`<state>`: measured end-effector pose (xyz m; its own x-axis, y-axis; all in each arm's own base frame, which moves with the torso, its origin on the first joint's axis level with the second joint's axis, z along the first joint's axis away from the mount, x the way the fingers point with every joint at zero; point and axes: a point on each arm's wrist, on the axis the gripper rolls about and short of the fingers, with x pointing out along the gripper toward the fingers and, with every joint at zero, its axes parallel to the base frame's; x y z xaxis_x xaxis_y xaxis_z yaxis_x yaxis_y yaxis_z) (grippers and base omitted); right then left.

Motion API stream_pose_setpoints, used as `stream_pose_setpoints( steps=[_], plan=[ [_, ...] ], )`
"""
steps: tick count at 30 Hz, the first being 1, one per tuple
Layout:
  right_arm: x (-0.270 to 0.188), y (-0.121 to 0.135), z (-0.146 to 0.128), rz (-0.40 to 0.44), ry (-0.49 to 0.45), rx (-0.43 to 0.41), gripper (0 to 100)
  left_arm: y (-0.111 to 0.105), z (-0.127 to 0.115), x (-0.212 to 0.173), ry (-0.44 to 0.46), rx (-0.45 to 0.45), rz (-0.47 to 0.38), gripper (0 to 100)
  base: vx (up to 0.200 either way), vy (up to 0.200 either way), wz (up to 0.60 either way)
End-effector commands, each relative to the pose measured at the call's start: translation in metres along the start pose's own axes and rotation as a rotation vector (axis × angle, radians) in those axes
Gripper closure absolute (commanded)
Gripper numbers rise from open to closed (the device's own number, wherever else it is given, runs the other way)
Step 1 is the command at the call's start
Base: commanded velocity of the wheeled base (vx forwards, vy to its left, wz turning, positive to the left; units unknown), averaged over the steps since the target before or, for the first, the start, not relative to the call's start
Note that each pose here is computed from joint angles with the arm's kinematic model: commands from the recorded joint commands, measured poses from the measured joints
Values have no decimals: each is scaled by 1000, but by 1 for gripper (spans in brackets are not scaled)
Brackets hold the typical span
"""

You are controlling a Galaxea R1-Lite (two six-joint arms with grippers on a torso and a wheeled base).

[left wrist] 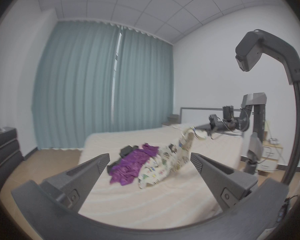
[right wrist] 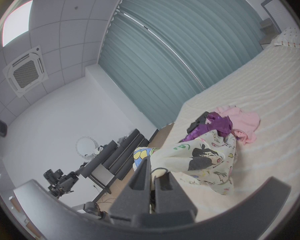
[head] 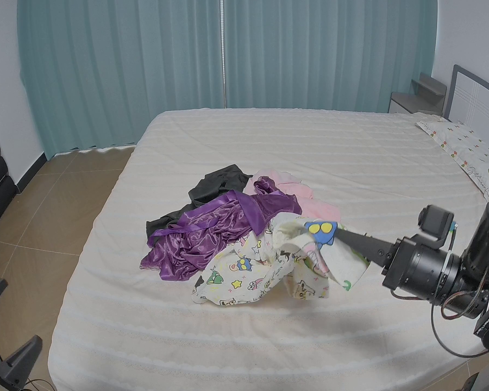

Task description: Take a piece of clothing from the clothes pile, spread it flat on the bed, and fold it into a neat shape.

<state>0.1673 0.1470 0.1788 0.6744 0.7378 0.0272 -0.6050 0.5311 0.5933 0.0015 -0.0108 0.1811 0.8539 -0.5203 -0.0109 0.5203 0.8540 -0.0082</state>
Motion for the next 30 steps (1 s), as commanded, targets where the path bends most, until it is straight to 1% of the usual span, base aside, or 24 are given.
stream_pose_setpoints(
  steps=[1,3,6,9,11,12,15,16,17,20,25,30],
  plan=[
    [-19,50,57,170,-122,-31,100,18,-16,97,464,-200,-419,0,0,0,0],
    [-15,53,60,187,-122,-34,100,12,-26,117,542,-193,-472,0,0,0,0],
    [-5,57,60,206,-105,-33,100,4,-39,144,596,-171,-509,0,0,0,0],
    [4,59,59,213,-95,-33,100,-1,-57,168,625,-149,-510,0,0,0,0],
    [6,61,58,221,-88,-35,100,-3,-72,185,641,-133,-482,0,0,0,0],
    [8,63,56,228,-79,-34,100,-5,-79,195,640,-119,-463,0,0,0,0],
    [11,64,53,235,-67,-35,100,-11,-92,215,606,-106,-429,0,0,0,0],
    [12,64,52,236,-65,-35,100,-11,-93,216,603,-107,-428,0,0,0,0],
    [12,65,51,239,-59,-37,100,-15,-101,227,590,-118,-406,0,0,0,0],
    [13,64,51,235,-59,-40,100,-23,-113,236,573,-116,-362,0,0,0,0],
    [13,61,53,223,-67,-41,100,-30,-127,235,577,-104,-372,0,0,0,0],
    [12,62,54,228,-73,-42,100,-30,-138,245,580,-101,-359,0,0,0,0]
  ],
)
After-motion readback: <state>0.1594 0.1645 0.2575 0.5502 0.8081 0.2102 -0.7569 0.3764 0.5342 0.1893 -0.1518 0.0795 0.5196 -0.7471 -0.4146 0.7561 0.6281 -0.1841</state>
